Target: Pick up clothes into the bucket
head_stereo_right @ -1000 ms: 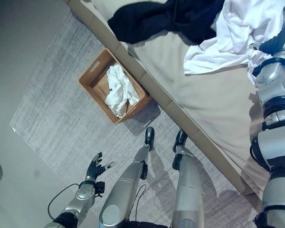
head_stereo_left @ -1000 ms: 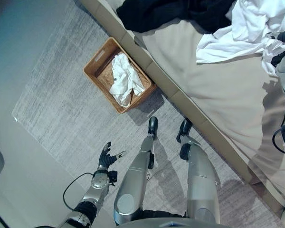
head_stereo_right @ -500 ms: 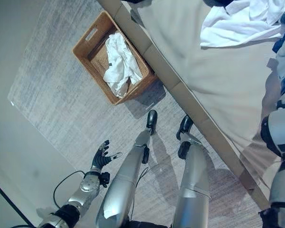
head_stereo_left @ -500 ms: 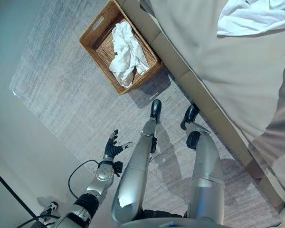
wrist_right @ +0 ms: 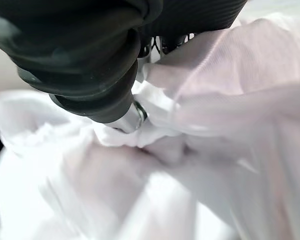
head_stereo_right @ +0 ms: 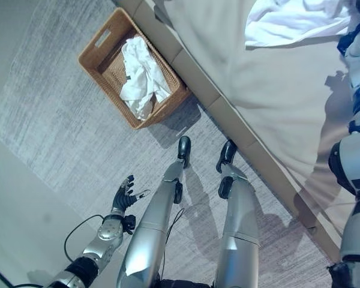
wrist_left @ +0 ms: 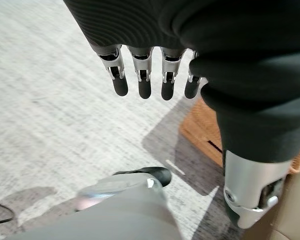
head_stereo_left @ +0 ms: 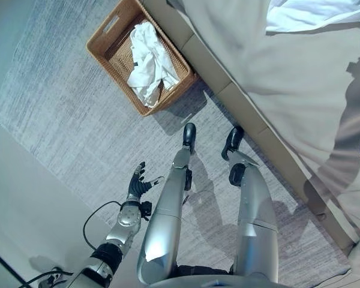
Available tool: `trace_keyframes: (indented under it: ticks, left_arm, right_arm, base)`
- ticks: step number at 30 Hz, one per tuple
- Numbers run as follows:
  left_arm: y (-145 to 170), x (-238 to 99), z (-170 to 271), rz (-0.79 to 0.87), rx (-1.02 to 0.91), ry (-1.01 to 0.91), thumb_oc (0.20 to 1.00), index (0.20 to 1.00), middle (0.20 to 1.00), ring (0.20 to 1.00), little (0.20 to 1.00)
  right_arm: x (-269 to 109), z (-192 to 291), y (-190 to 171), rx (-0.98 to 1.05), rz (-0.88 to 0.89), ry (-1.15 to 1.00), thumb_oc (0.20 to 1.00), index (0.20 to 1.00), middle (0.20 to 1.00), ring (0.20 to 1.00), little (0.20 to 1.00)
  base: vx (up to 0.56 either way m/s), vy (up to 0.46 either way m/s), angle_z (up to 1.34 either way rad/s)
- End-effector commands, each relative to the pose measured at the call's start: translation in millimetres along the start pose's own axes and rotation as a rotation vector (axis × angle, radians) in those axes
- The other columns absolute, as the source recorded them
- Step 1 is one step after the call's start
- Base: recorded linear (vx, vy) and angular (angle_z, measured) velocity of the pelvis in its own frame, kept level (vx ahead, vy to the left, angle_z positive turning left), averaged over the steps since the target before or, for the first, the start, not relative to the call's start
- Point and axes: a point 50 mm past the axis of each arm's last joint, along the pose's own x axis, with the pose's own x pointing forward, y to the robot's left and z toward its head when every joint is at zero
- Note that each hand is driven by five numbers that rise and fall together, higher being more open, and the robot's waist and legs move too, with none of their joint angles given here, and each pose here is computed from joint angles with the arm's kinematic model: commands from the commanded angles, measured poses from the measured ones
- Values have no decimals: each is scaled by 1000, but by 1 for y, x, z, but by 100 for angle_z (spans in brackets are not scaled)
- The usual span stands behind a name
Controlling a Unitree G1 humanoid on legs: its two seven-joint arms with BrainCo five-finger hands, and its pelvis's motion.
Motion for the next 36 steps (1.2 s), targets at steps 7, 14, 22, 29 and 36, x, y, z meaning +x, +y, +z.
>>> trace_keyframes:
  ticks: [7,14,22,29,36]
  left_arm:
    - [59,8,30,149,1,-145,1000,1000,1000,1000,1000]
    - [78,2,62,151,-91,-295,1000,1000,1000,1000,1000]
    - [85,-2,121,3,-85,-500,1000,1000,1000,1000,1000]
    - [73,-3,182,-145,16,-681,1000,1000,1000,1000,1000]
    - [35,3,223,-342,104,-764,1000,1000,1000,1000,1000]
  right_arm:
    - [2,64,-28,133,-121,-301,200,200,200,200,200]
    - [-14,72,-35,162,-140,-449,200,200,200,200,200]
    - [-29,47,-20,136,-26,-454,200,200,200,200,200]
    - [-42,28,2,108,150,-428,200,200,200,200,200]
    - [-64,41,24,141,342,-521,200,200,200,200,200]
  base:
    - [-49,87,-37]
    - [115,55,-27]
    - [137,19,-8]
    - [100,-8,-2]
    - [58,-4,-5]
